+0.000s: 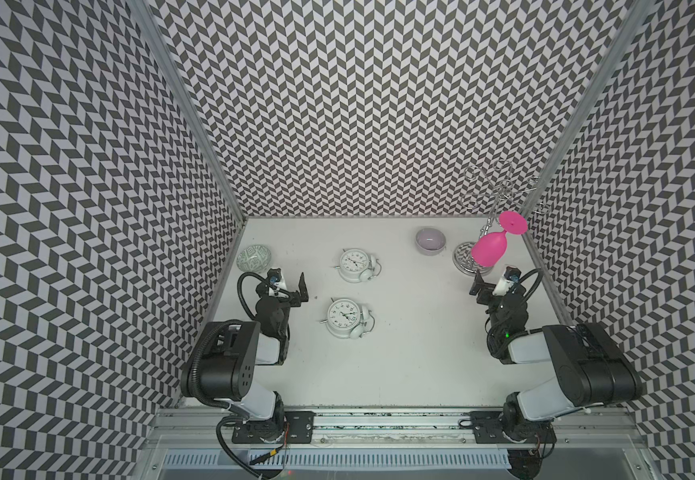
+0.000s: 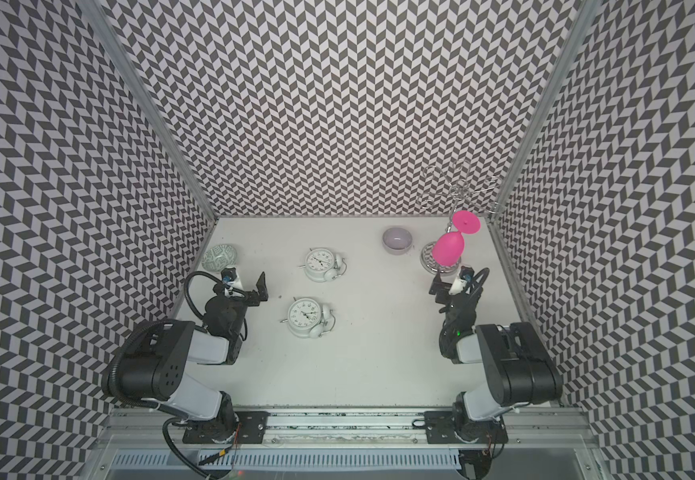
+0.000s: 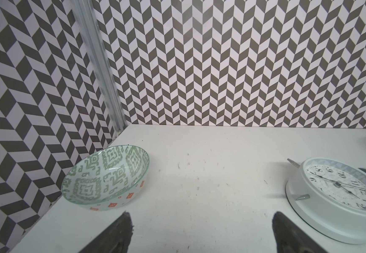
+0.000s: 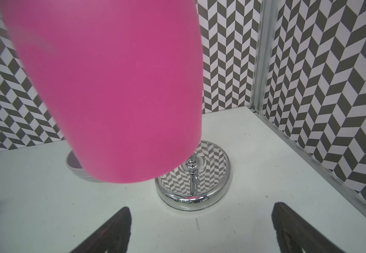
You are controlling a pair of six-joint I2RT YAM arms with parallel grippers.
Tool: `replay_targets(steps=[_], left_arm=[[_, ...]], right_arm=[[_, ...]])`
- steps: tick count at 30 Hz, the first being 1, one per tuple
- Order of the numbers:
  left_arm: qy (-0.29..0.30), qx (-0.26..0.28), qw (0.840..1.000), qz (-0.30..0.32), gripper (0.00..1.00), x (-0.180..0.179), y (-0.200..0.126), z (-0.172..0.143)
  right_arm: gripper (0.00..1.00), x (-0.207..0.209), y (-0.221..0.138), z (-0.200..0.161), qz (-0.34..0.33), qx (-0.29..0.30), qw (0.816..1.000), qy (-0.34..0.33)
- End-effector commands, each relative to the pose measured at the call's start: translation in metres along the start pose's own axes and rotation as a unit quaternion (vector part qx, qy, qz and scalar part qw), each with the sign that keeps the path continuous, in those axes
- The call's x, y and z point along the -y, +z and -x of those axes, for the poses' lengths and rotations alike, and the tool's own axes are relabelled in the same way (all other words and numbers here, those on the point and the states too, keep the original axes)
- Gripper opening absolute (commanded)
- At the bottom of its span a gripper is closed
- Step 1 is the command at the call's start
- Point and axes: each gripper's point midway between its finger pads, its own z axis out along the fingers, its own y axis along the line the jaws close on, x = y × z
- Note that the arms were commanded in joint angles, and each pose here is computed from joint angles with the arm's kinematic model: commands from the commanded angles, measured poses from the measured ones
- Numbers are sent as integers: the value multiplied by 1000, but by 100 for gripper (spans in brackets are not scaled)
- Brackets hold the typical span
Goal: Insert the battery into the alarm
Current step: Reset both arms
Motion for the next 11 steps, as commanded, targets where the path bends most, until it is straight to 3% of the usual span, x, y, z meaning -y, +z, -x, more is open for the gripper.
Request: replay_targets(steps=[1, 11], left_arm=[[-1, 14, 1000, 7, 99, -1, 1, 9], [-1, 14, 1000, 7, 100, -2, 1, 9]], right_arm=[[99, -10, 1, 19, 23, 33, 999, -11], [99, -14, 3, 17, 33, 34, 999, -16]])
